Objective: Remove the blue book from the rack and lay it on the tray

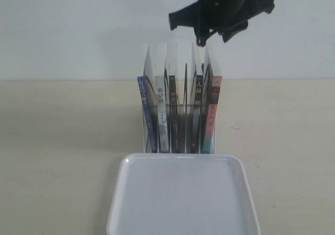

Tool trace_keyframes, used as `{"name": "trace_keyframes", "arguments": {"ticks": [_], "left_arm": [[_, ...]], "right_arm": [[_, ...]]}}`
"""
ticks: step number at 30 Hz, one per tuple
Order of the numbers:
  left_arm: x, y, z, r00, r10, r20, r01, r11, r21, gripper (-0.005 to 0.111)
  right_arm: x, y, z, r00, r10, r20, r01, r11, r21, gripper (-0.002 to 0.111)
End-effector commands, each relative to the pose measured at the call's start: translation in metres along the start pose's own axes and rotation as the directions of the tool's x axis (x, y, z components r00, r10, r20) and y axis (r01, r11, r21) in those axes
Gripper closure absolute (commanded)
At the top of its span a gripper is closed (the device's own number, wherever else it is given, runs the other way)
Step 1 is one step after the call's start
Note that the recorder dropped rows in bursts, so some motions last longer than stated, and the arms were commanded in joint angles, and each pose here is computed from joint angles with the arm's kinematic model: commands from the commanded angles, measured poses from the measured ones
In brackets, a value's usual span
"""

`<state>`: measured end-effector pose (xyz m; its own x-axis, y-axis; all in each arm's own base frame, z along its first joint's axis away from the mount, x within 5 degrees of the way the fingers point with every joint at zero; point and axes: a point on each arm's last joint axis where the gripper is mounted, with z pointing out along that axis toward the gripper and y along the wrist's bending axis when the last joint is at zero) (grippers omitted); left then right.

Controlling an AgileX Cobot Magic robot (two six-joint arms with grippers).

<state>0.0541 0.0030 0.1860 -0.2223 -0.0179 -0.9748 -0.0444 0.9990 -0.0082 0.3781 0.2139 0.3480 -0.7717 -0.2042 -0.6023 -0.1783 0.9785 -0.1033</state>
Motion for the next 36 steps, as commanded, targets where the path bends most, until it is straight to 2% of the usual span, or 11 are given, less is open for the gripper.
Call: {"name": "trace_keyframes", "arguments": {"ticks": [1,4,5,8,11,13,21,29,36], "left_arm": [[0.0,0.0,0.0,1.0,0.007,0.006,-0.007,1.0,0.007,0.101],[0.0,0.0,0.0,1.0,0.007,0.006,-0.007,1.0,0.007,0.101],[0.0,0.0,0.0,1.0,0.007,0.006,-0.007,1.0,0.007,0.101],[0.0,0.0,0.0,1.0,0.007,0.006,-0.007,1.0,0.007,0.101],[0.0,0.0,0.0,1.0,0.007,0.006,-0.007,1.0,0.007,0.101],[0.0,0.0,0.0,1.0,0.007,0.006,-0.007,1.0,0.007,0.101],[0.0,0.0,0.0,1.0,0.007,0.006,-0.007,1.0,0.007,0.101],[0.0,0.0,0.0,1.0,0.007,0.006,-0.007,1.0,0.007,0.101],[0.0,0.0,0.0,1.0,0.007,0.006,-0.007,1.0,0.007,0.101]], "right_arm": [[-0.005,-0.007,-0.046,0.995,0.082,0.052,-0.076,0.991,-0.111,0.066],[-0.003,0.001,-0.041,0.999,0.044,0.023,-0.04,0.985,-0.168,0.086],[-0.002,0.002,-0.038,0.999,0.042,0.014,-0.039,0.985,-0.171,0.088],[0.001,0.008,-0.026,0.999,0.044,-0.031,-0.049,0.981,-0.19,0.083],[0.005,0.017,-0.01,0.996,0.04,-0.082,-0.058,0.973,-0.224,0.068],[0.008,0.025,-0.001,0.994,0.028,-0.103,-0.055,0.963,-0.262,0.064],[0.015,0.044,0.014,0.992,-0.006,-0.126,-0.029,0.96,-0.278,0.064],[0.023,0.046,0.037,0.982,-0.026,-0.186,-0.016,0.976,-0.218,0.064],[0.022,0.043,0.034,0.983,-0.021,-0.183,-0.017,0.979,-0.203,0.064]]}}
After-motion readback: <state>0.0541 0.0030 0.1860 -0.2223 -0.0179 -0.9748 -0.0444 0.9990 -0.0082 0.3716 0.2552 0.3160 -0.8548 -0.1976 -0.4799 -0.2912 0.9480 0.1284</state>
